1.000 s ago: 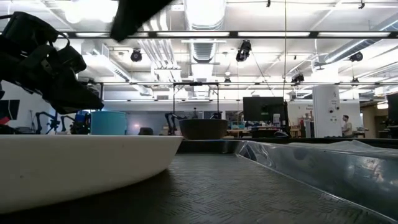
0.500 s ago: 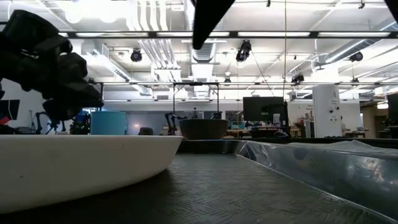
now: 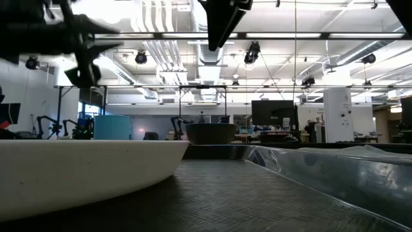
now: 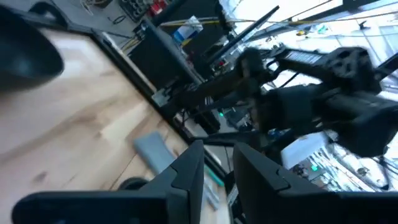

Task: Set up tray
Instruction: Put the blue mug on the black serving tray to the top left of the white plate

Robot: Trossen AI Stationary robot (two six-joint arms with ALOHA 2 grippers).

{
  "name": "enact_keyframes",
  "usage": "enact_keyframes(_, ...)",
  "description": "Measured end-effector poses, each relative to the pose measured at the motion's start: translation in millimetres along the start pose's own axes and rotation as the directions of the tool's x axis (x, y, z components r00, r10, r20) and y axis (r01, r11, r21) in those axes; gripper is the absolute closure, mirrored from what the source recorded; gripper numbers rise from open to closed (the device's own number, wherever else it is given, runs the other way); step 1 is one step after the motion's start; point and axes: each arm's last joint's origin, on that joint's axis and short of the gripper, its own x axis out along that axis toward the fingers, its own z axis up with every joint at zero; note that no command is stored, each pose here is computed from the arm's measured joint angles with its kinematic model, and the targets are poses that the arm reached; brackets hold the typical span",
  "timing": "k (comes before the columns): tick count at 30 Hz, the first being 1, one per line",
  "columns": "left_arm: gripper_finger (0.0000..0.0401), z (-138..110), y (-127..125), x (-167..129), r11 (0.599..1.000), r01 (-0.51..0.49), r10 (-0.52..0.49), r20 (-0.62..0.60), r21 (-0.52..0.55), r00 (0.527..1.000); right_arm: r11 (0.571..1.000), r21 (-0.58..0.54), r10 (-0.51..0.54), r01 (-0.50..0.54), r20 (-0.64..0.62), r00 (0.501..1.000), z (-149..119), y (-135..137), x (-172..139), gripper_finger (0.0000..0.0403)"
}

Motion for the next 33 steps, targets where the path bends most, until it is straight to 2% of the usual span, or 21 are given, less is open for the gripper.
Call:
enact_keyframes(2, 0.0343, 11.2, -11.5, 1.8, 0.995, -0.087, 0.09, -0.069, 0.045, 0.994, 1.0, 0.014, -0.005, 0.005, -0.002, 1.0, 1.5, -3.0, 1.9, 0.0227)
enact_keyframes(5, 0.0358, 30.8, -33.4, 3.4, 0.955, -0.192, 0.236, -0.187, 0.227, 0.954, 1.0, 0.024, -0.006, 0.006, -0.007, 1.0, 2.6, -5.4, 3.8, 0.0228)
enact_keyframes(7, 0.0363, 40.1, -42.5, 4.3, 0.88, -0.234, 0.366, -0.275, 0.412, 0.889, 1.0, 0.027, -0.008, 0.008, -0.008, 1.0, 3.2, -6.7, 4.7, 0.0227)
enact_keyframes(9, 0.0363, 48.4, -47.6, 6.9, 0.771, -0.274, 0.521, -0.322, 0.575, 0.79, 1.0, 0.026, -0.011, 0.011, -0.008, 1.0, 3.6, -7.5, 5.2, 0.0227)
enact_keyframes(11, 0.0355, 54.7, -48.5, 12.1, 0.678, -0.328, 0.658, -0.343, 0.658, 0.671, 1.0, 0.025, -0.018, 0.018, -0.003, 1.0, 3.5, -7.4, 5.0, 0.0227)
enact_keyframes(13, 0.0338, 59.9, -47.6, 18.9, 0.61, -0.353, 0.741, -0.352, 0.71, 0.572, 0.999, 0.027, -0.027, 0.027, 0.002, 1.0, 3.5, -7.2, 4.7, 0.0227)
enact_keyframes(15, 0.0318, 63.4, -45.3, 27.9, 0.568, -0.359, 0.782, -0.348, 0.741, 0.517, 0.999, 0.031, -0.028, 0.028, 0.003, 1.0, 3.6, -7.4, 4.8, 0.0227)
enact_keyframes(18, 0.0288, 64.5, -38.8, 41.6, 0.525, -0.372, 0.82, -0.34, 0.766, 0.46, 0.999, 0.031, -0.03, 0.03, 0.002, 1.0, 3.4, -7.2, 4.9, 0.0228)
enact_keyframes(20, 0.027, 70.0, -37.2, 45.7, 0.465, -0.413, 0.856, -0.278, 0.783, 0.437, 0.999, 0.039, -0.029, 0.029, 0.005, 1.0, 3.0, -6.2, 4.2, 0.0229)
enact_keyframes(22, 0.0254, 73.5, -31.6, 46.6, 0.404, -0.456, 0.891, -0.229, 0.793, 0.391, 0.998, 0.054, -0.028, 0.027, 0.006, 1.0, 1.9, -4.2, 3.1, 0.0229)
enact_keyframes(23, 0.0247, 74.8, -28.6, 46.7, 0.39, -0.47, 0.901, -0.223, 0.792, 0.373, 0.998, 0.062, -0.026, 0.026, 0.007, 1.0, 1.2, -2.7, 2.3, 0.0229)
enact_keyframes(25, 0.0238, 81.2, -23.4, 44.4, 0.376, -0.534, 0.915, -0.212, 0.758, 0.343, 0.997, 0.072, -0.024, 0.023, 0.01, 1.0, -0.4, 0.3, 0.5, 0.0229)
enact_keyframes(30, 0.0235, 106.0, -6.6, 26.7, 0.271, -0.715, 0.962, -0.153, 0.644, 0.226, 0.997, 0.082, -0.013, 0.011, 0.02, 1.0, -6.1, 10.7, -5.9, 0.0229)
enact_keyframes(33, 0.0236, 122.0, 8.7, 16.2, 0.23, -0.79, 0.973, -0.157, 0.569, 0.17, 0.996, 0.083, -0.008, 0.006, 0.025, 1.0, -8.4, 14.8, -8.8, 0.0229)
